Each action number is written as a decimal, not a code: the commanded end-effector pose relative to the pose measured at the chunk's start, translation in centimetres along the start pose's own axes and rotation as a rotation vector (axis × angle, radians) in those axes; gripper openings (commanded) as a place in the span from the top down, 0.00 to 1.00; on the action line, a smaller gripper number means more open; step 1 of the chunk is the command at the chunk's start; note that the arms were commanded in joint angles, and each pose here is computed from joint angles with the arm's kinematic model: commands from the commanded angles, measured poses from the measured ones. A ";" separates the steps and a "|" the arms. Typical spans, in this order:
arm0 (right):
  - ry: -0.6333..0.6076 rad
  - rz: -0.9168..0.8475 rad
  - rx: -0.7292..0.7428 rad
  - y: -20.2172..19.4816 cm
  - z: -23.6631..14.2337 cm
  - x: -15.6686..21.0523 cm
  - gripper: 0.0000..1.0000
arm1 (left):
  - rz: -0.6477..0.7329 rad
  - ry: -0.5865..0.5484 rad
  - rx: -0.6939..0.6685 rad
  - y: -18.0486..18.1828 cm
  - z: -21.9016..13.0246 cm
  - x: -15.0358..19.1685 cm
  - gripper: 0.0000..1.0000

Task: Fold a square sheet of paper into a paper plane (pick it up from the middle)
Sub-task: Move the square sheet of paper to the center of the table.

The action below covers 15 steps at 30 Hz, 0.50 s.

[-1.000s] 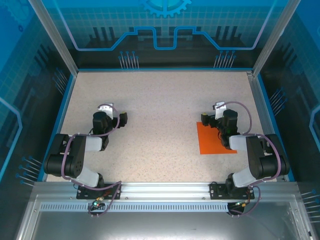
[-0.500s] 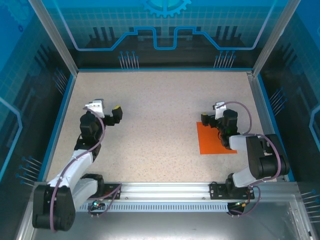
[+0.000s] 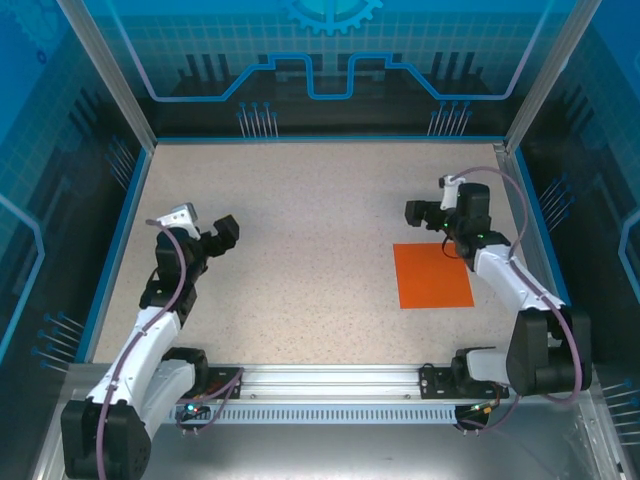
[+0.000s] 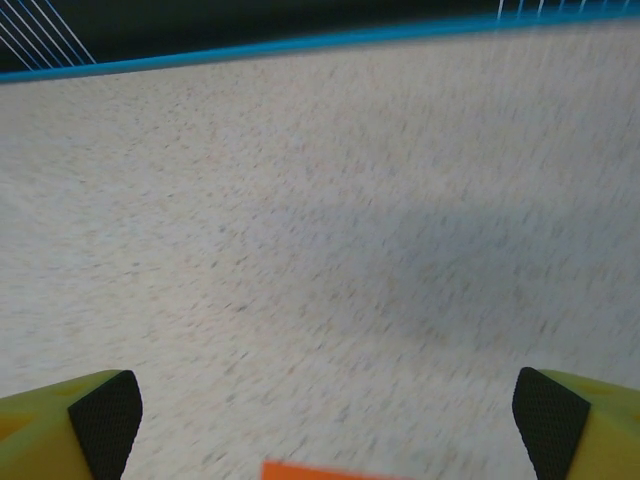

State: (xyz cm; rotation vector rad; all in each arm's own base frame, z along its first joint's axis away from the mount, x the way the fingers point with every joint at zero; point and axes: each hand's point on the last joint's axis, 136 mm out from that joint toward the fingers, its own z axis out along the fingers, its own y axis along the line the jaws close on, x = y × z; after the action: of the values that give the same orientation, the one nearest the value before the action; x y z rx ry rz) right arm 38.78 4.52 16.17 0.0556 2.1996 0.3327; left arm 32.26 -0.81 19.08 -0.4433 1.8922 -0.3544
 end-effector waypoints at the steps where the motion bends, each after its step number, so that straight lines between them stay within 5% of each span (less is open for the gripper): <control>1: 0.311 0.360 -0.043 -0.4 -1.1 6.1 0.01 | -0.149 0.024 -0.044 0.6 -0.5 -0.1 0.02; 8: 0.399 0.431 -0.143 1.1 -1.1 10.2 0.00 | -0.150 0.225 0.136 -3.1 0.5 2.3 0.02; 15: 0.504 0.329 -0.035 2.5 -1.5 13.2 0.05 | -0.166 0.388 0.269 -5.9 1.1 5.8 0.01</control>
State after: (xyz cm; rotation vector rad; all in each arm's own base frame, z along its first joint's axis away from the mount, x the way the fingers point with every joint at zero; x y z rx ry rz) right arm 30.56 8.49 7.61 0.3269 2.6271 0.6819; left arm 32.59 -6.09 16.05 -0.4424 2.1122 -0.7055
